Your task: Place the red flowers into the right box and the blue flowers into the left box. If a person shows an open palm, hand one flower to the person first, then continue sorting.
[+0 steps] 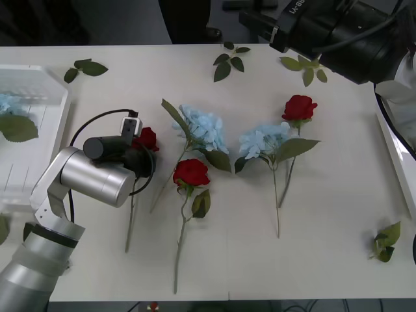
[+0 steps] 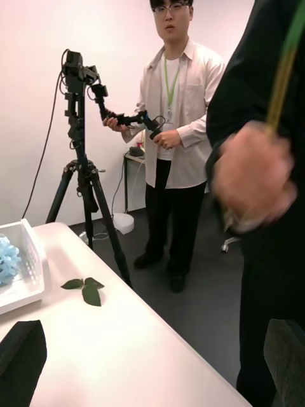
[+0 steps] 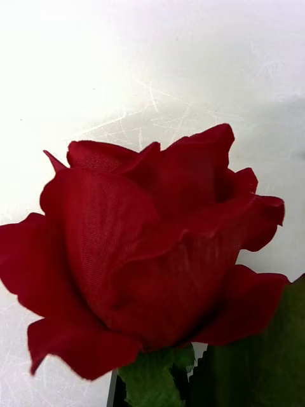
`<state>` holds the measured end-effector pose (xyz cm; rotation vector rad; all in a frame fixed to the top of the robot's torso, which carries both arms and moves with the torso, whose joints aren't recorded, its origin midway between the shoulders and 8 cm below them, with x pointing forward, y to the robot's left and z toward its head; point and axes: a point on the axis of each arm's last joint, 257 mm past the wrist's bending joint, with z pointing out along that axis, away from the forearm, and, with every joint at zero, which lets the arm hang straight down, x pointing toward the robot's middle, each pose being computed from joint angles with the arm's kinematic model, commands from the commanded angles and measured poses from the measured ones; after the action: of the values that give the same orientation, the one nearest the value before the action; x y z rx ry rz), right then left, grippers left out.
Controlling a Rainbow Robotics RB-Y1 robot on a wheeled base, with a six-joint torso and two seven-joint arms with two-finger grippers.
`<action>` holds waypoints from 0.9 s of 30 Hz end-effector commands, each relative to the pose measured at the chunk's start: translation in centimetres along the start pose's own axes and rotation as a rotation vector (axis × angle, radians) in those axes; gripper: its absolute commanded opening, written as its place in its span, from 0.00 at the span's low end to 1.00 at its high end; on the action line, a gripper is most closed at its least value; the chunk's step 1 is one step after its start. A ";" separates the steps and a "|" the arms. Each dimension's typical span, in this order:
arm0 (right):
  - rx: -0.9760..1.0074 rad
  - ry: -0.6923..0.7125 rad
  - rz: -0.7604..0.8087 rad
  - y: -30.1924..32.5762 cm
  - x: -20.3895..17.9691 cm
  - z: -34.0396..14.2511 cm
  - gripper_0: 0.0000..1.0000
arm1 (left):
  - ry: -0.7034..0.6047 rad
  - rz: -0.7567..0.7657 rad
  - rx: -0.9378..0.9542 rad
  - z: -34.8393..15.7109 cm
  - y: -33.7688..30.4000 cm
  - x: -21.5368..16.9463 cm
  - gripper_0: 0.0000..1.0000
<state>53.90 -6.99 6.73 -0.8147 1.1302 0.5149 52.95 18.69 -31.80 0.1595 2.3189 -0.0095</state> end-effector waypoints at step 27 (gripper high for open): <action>0.182 0.804 0.653 -3.5 15.4 -16.9 1.00 | -0.048 0.100 0.130 -6.7 1.7 -4.8 0.00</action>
<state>51.62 -22.13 -11.15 -0.5171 2.1550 0.6711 51.30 19.13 -27.36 0.3407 2.3246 -0.1029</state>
